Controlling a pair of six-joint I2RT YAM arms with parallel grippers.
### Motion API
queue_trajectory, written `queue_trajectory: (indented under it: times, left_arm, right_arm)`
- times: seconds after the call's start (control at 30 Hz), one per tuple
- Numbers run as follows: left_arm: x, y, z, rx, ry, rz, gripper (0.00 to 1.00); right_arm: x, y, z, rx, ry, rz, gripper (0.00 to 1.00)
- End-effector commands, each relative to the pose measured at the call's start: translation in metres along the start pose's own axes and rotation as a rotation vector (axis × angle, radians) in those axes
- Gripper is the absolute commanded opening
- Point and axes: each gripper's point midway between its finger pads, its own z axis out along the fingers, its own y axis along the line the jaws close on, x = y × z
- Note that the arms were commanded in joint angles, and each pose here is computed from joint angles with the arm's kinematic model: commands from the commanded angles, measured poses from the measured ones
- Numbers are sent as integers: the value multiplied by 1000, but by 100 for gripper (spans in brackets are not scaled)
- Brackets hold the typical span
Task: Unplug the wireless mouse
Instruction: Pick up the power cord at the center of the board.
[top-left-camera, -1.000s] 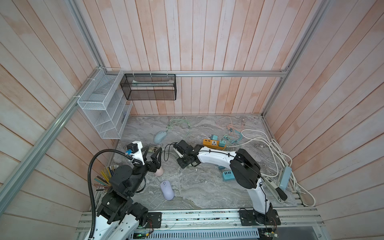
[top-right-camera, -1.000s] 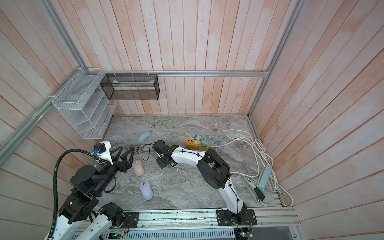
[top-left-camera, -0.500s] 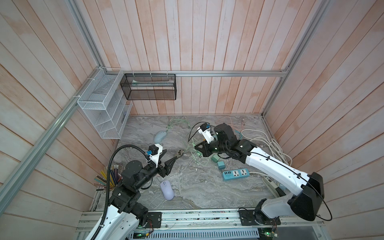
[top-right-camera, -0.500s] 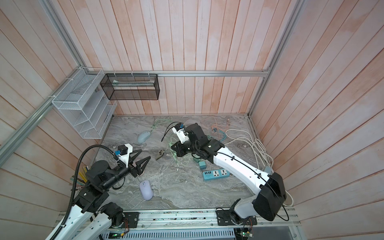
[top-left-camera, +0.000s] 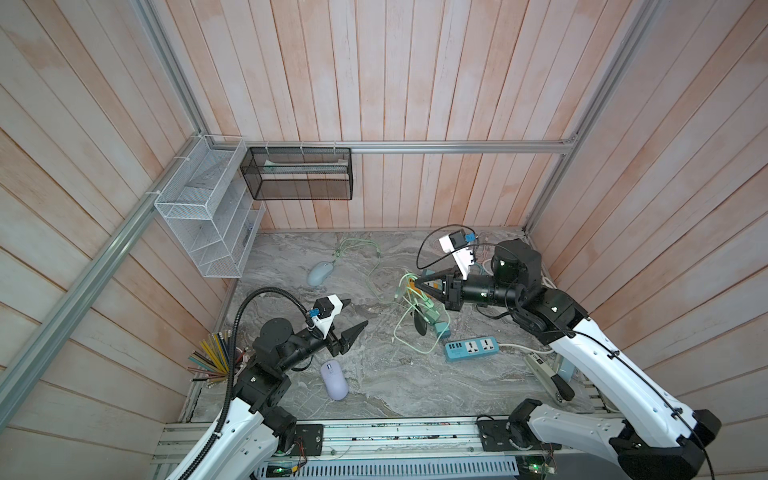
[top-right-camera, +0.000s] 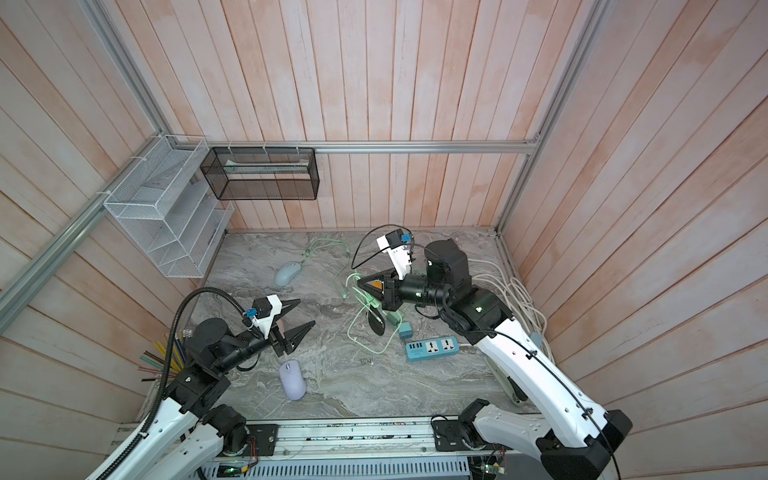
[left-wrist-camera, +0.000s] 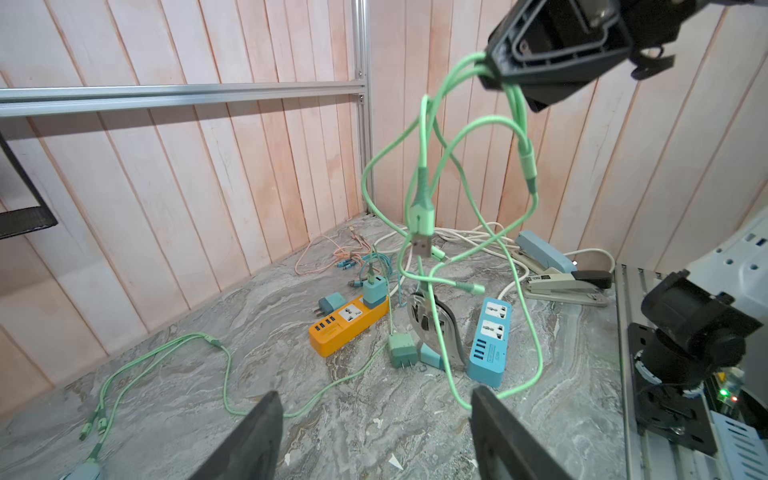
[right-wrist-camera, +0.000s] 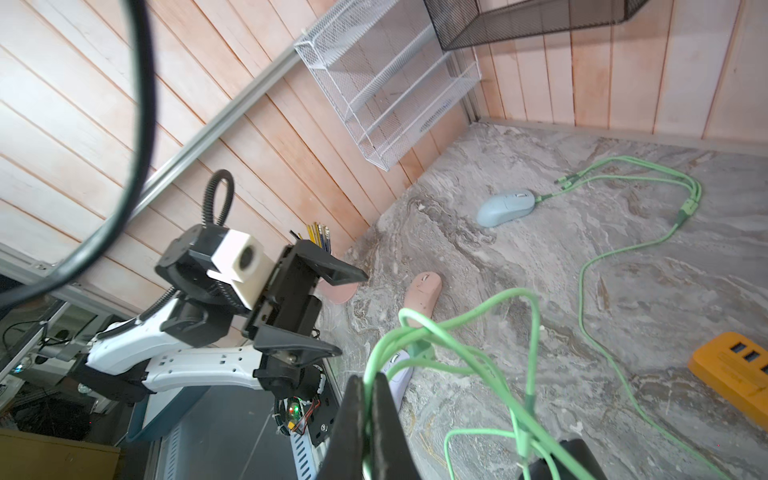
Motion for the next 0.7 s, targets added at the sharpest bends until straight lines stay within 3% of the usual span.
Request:
queue_trajectory:
  times: [0.0,0.17,0.33,0.67]
  left_arm:
    - [-10,-11,6,59,-54,82,74]
    - [-3,-20,14,120,-49,98,76]
    - [1,-17,15,102,-33,115,77]
    - [-20,-27,21,107,-64,137,77]
  right_arm:
    - [-26,37,-22,-99,-57,-35,0]
    - [-51,68,-37,-181,-110,-62,0]
    - [-72,95,-44,-292,-139,-63,0]
    - [-87,122,-52,-426,-155,-39,0]
